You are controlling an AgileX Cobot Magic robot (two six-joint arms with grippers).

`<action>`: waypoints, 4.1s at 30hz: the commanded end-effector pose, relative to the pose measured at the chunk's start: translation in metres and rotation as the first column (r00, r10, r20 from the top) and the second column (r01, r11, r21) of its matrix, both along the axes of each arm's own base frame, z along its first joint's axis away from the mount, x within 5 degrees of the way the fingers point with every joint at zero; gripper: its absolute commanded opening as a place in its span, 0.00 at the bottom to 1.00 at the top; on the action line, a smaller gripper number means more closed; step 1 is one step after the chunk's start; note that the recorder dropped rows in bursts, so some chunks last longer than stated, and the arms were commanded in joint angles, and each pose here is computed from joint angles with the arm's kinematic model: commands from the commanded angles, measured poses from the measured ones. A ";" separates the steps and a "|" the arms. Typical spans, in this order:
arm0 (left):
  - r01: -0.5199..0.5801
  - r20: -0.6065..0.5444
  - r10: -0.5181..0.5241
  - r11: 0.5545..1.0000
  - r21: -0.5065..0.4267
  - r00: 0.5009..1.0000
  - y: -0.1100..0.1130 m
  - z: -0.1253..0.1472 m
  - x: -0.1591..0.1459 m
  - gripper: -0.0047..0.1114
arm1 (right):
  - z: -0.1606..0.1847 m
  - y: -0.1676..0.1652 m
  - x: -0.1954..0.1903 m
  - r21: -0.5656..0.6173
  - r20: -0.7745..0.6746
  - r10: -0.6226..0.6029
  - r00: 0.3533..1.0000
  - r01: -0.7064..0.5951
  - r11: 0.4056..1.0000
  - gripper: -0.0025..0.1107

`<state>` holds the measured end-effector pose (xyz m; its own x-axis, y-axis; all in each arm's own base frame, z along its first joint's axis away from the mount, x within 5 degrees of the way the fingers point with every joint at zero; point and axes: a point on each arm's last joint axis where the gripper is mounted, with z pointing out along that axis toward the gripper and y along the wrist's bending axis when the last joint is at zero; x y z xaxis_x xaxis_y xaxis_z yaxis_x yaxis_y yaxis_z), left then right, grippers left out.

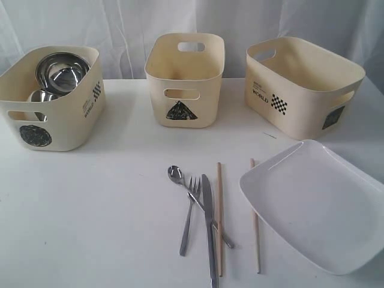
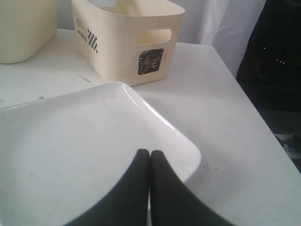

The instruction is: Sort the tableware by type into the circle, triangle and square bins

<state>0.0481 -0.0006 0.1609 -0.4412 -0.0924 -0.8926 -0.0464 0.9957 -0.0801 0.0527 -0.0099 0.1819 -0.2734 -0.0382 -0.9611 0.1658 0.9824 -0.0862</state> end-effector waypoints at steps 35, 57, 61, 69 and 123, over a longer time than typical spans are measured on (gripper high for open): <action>0.008 -0.002 -0.008 1.000 -0.004 1.000 -0.001 -0.003 0.000 0.04 | 0.056 -0.012 -0.006 0.552 0.632 -0.304 0.713 -0.139 0.822 0.02; 0.007 0.006 -0.007 1.000 0.009 1.000 0.000 -0.002 0.000 0.04 | 0.200 0.013 0.160 -0.078 0.460 0.462 0.758 -0.484 0.872 0.02; 0.007 0.006 -0.007 1.000 0.009 1.000 0.000 -0.002 0.000 0.04 | 0.136 -0.037 0.221 0.076 0.006 0.057 0.998 -0.058 0.995 0.02; 0.006 0.006 -0.006 1.000 0.016 1.000 0.000 -0.002 0.000 0.04 | 0.081 -0.069 0.199 -0.055 -0.576 -0.352 0.738 0.395 0.917 0.02; 0.006 0.008 -0.006 1.000 0.024 1.000 0.001 -0.002 0.000 0.04 | -0.049 0.176 0.250 0.357 -0.835 0.420 0.357 -0.230 0.905 0.41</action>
<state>0.0487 0.0004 0.1608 -0.4303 -0.0721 -0.8998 -0.0467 0.9973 -0.0575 0.3015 0.1652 0.1378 -0.9575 -0.2107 -0.1967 -0.2470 0.9515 0.1832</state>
